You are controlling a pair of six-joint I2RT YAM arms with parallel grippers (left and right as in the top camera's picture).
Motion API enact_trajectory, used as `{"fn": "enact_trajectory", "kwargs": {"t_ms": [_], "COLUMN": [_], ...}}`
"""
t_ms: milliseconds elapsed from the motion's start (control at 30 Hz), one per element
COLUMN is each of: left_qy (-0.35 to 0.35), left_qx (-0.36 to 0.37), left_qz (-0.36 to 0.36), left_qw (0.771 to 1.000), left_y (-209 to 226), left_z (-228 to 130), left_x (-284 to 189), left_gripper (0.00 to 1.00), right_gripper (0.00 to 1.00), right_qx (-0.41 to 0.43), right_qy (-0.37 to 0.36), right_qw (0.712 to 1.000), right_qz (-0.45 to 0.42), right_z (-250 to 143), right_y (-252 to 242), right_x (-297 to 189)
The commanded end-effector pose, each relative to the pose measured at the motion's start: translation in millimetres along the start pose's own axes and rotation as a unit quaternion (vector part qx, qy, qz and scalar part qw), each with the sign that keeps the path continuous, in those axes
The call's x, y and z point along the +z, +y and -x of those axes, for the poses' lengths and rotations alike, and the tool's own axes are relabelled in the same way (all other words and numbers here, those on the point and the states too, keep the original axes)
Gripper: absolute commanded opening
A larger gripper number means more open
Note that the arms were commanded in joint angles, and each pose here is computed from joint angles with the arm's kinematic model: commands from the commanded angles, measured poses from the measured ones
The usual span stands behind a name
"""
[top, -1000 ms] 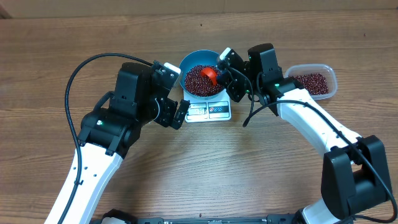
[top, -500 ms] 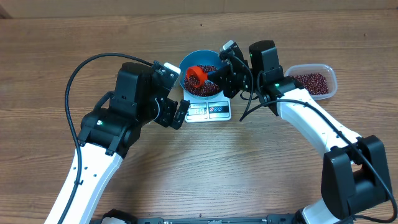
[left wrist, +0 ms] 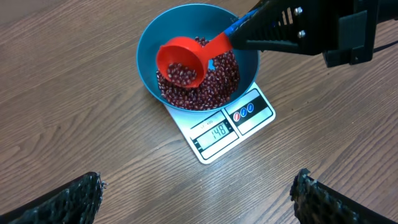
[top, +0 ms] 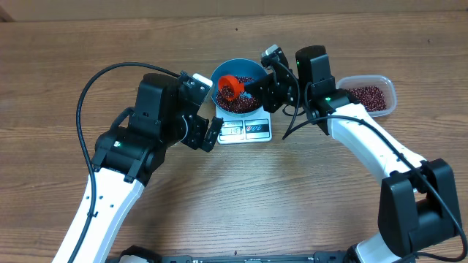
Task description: Scoop item into bowl and weigh 150g on scale
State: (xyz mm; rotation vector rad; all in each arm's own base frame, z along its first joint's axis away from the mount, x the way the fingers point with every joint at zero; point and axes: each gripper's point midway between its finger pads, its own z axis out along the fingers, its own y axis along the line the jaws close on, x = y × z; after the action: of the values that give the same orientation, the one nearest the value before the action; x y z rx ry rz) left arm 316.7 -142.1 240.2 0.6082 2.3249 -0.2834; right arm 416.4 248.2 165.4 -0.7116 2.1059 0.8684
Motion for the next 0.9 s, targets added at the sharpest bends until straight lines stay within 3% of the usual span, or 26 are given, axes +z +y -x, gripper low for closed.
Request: {"fn": "enact_trajectory", "kwargs": {"t_ms": [0,700,867], "left_qy": [-0.007,-0.007,-0.007], "left_qx": [-0.001,-0.001,-0.001], "left_qz": [-0.008,-0.008,-0.008], "left_qw": [1.000,1.000,1.000], "left_y": [-3.8,-3.8,-3.8], "left_z": [2.5,2.5,2.5], "left_x": [-4.1,-4.1,-4.1], "left_gripper": [1.00,1.00,1.00], "right_gripper": [0.04,0.04,0.04], "right_qx": [0.004,0.006,-0.040], "right_qy": [-0.007,-0.024,-0.023], "right_qw": [1.000,1.000,0.999], "right_qz": [0.001,-0.016,-0.018], "right_z": [4.0,11.3,11.0], "right_y": [-4.7,-22.2,-22.4], "right_x": [-2.6,-12.1,-12.1]}}
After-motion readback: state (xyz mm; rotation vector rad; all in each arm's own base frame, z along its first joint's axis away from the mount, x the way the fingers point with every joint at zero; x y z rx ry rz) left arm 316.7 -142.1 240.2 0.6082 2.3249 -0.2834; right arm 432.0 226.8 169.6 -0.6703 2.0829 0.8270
